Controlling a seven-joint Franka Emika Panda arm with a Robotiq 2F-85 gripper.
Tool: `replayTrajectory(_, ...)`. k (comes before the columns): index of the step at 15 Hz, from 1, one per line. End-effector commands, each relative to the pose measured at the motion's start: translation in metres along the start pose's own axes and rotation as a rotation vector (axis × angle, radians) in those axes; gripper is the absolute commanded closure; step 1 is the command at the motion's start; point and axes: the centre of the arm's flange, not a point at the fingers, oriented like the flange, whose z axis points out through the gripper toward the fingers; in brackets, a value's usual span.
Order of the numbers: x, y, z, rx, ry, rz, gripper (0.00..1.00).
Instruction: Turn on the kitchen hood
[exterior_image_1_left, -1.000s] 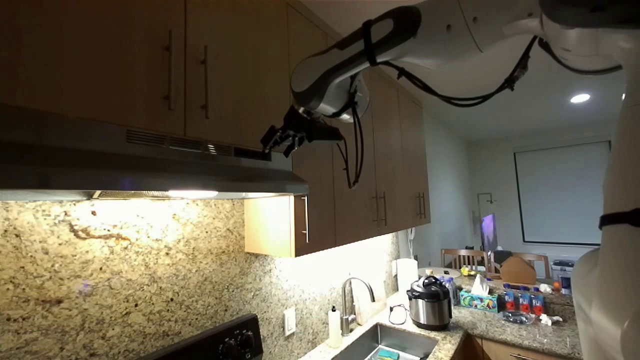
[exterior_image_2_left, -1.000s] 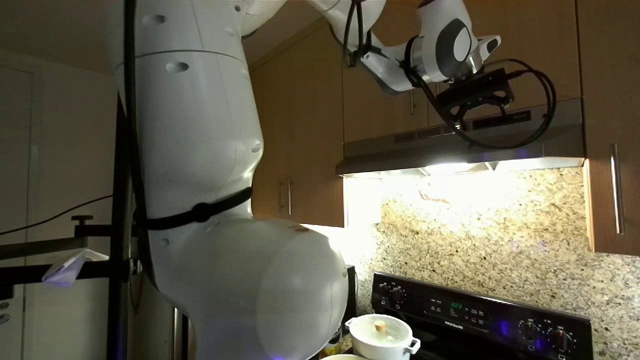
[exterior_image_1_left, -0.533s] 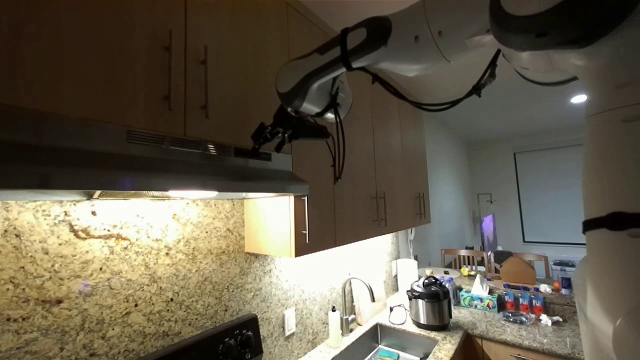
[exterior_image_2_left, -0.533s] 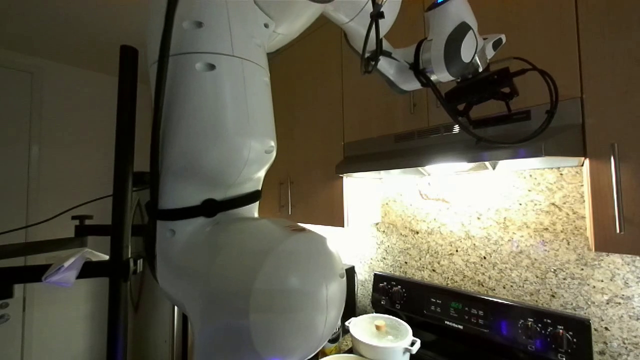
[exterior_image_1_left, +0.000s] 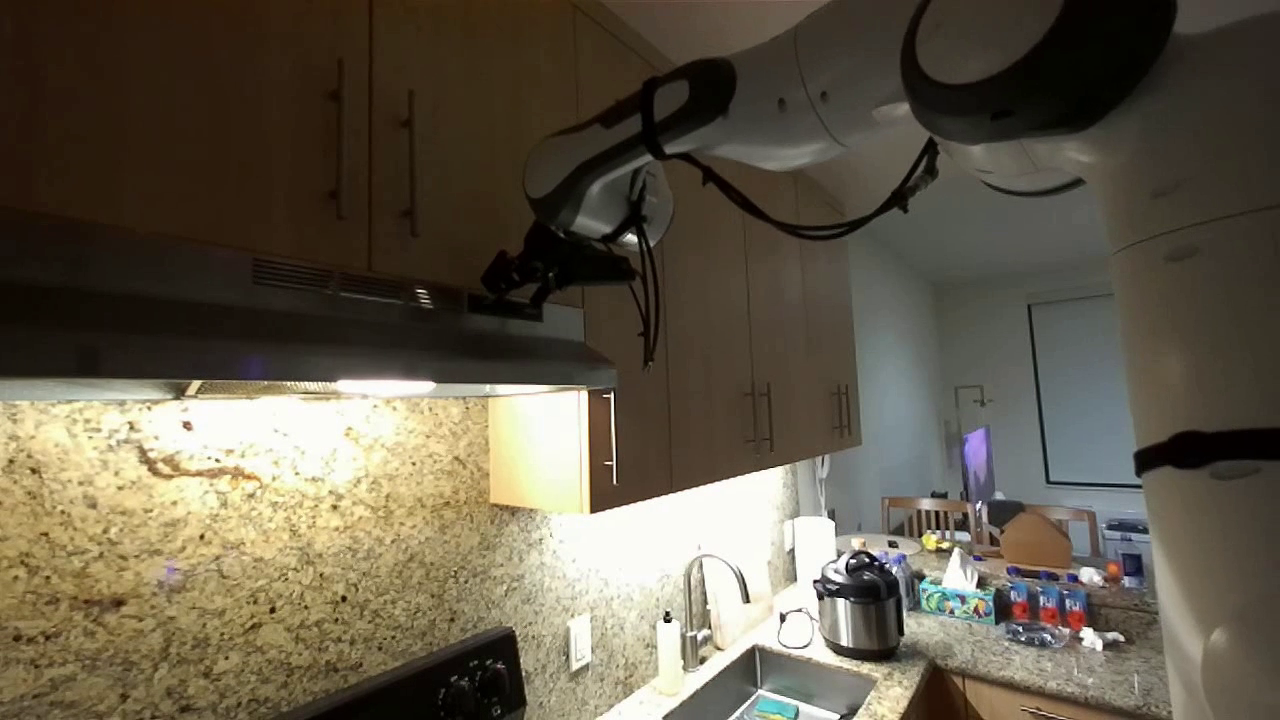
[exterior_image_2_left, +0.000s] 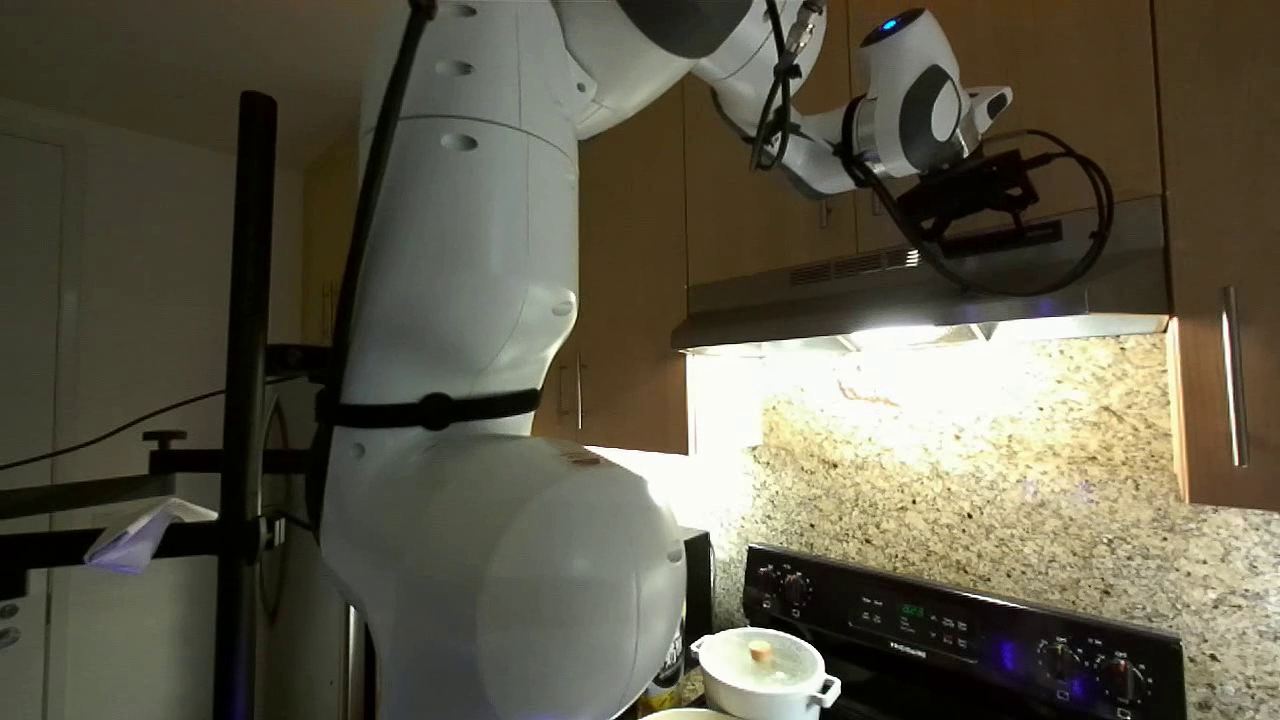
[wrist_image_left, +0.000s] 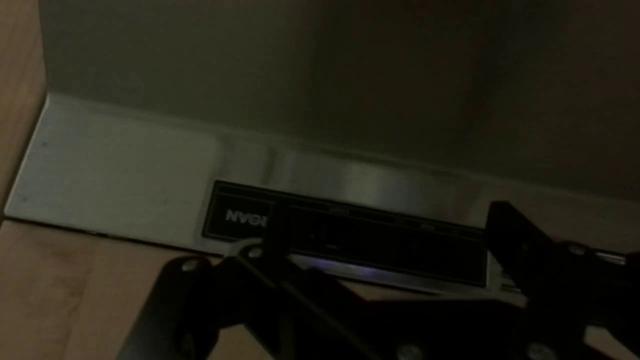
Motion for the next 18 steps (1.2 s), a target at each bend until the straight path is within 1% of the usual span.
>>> replayTrajectory(1,0.015,0.014,0.014,-0.019,-0.016,0.050,0.00)
replayTrajectory(5,0.021,0.020,0.022,-0.019,-0.008,0.076,0.00)
replayTrajectory(10,0.026,0.018,0.025,-0.004,-0.017,0.077,0.00)
replayTrajectory(18,0.028,0.031,0.033,-0.032,-0.055,0.125,0.00)
